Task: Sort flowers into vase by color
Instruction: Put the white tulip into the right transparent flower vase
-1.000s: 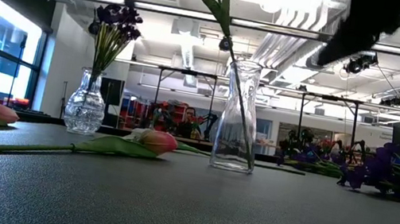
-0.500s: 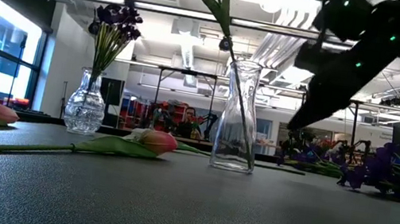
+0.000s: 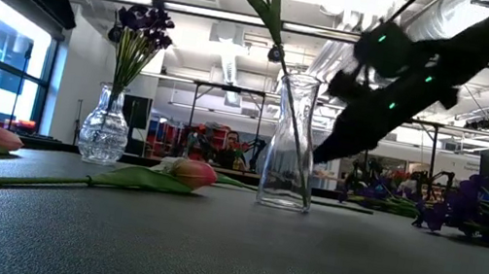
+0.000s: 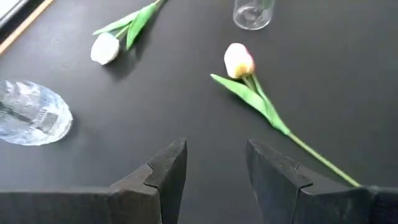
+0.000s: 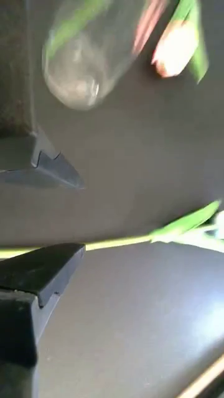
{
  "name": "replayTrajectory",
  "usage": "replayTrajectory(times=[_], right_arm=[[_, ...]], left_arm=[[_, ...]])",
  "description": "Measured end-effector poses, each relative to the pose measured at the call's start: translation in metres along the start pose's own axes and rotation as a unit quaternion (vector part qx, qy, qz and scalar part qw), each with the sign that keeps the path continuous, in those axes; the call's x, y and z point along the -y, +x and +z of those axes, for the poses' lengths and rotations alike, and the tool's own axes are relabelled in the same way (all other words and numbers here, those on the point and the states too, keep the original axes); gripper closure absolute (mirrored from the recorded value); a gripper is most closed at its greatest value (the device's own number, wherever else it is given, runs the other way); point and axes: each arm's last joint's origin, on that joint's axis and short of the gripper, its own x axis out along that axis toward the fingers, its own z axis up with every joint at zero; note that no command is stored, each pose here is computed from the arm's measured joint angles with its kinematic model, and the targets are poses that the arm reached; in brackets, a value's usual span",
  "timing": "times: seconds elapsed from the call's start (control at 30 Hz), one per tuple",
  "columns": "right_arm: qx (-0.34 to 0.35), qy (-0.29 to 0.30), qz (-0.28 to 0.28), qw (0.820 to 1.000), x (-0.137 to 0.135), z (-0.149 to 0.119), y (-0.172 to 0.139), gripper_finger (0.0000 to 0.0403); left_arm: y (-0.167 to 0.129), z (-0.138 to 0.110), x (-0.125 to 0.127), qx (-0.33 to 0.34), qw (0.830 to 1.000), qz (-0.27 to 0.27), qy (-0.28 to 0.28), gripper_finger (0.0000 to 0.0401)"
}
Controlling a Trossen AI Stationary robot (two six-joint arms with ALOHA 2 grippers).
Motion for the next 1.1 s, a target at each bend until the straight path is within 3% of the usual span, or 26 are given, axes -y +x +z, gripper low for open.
replayTrajectory(times=[0.27, 0.53, 0.67, 0.87, 1.1], right_arm=[[-0.037, -0.005, 0.036, 0.999, 0.025, 0.009, 0.05, 0.0262], [-0.057, -0.025, 0.0, 0.998, 0.034, 0.011, 0.074, 0.0232], [-0.065, -0.013, -0.011, 0.998, 0.034, 0.01, 0.074, 0.0266], [-0.093, 0.023, -0.037, 0.995, 0.035, 0.006, 0.072, 0.0385], [-0.15, 0.103, -0.132, 0.974, 0.034, 0.007, 0.044, 0.0398]], left_arm=[[0.018, 0.005, 0.0, 0.016, 0.998, 0.059, 0.003, 0.0247], [0.023, 0.009, -0.004, 0.012, 0.997, 0.072, 0.014, 0.0247], [0.024, 0.01, -0.005, 0.019, 0.997, 0.079, 0.015, 0.0247], [0.024, 0.011, -0.006, 0.035, 0.995, 0.09, 0.015, 0.0247], [0.023, 0.011, -0.007, 0.052, 0.993, 0.108, 0.018, 0.0247]])
